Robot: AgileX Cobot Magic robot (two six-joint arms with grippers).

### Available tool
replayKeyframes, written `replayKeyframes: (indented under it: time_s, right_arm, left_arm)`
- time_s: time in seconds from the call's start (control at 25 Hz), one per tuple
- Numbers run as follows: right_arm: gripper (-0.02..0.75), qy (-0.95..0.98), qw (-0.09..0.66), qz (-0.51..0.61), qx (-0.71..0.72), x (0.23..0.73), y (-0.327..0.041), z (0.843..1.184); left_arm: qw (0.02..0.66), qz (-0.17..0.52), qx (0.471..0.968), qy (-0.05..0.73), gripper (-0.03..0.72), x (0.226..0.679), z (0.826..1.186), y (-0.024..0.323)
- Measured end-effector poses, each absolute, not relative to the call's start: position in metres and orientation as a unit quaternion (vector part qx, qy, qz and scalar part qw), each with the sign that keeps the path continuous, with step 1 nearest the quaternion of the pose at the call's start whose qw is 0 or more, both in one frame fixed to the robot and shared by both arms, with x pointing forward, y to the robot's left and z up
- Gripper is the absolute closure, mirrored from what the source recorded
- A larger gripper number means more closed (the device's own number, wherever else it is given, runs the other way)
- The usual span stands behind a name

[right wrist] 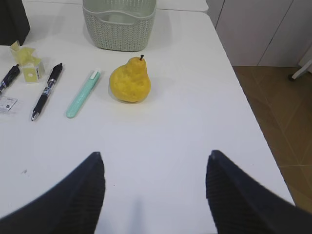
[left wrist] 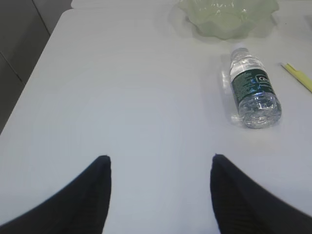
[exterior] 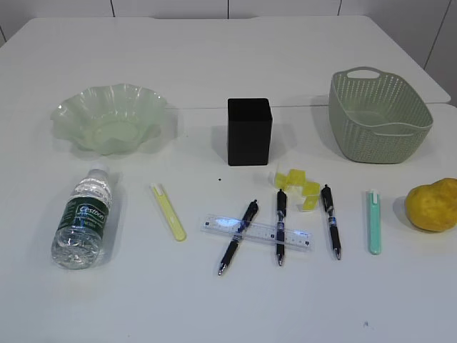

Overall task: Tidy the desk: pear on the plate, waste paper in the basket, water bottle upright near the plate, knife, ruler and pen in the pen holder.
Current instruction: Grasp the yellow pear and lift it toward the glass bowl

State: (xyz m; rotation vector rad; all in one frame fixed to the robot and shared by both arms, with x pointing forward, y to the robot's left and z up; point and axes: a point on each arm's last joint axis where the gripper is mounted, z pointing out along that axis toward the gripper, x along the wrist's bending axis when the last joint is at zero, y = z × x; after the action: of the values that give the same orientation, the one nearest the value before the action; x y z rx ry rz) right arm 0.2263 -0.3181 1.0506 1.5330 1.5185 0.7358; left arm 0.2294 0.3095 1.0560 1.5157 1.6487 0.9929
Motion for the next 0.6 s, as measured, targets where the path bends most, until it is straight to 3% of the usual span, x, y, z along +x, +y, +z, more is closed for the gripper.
replayKeyframes:
  time_s: [0.6]
  right_arm:
    - [0.253, 0.605, 0.418, 0.293, 0.611, 0.2263, -0.3181, 1.0506]
  left_arm:
    - [0.339, 0.381, 0.582, 0.633, 0.241, 0.2294, 1.056, 0.3095]
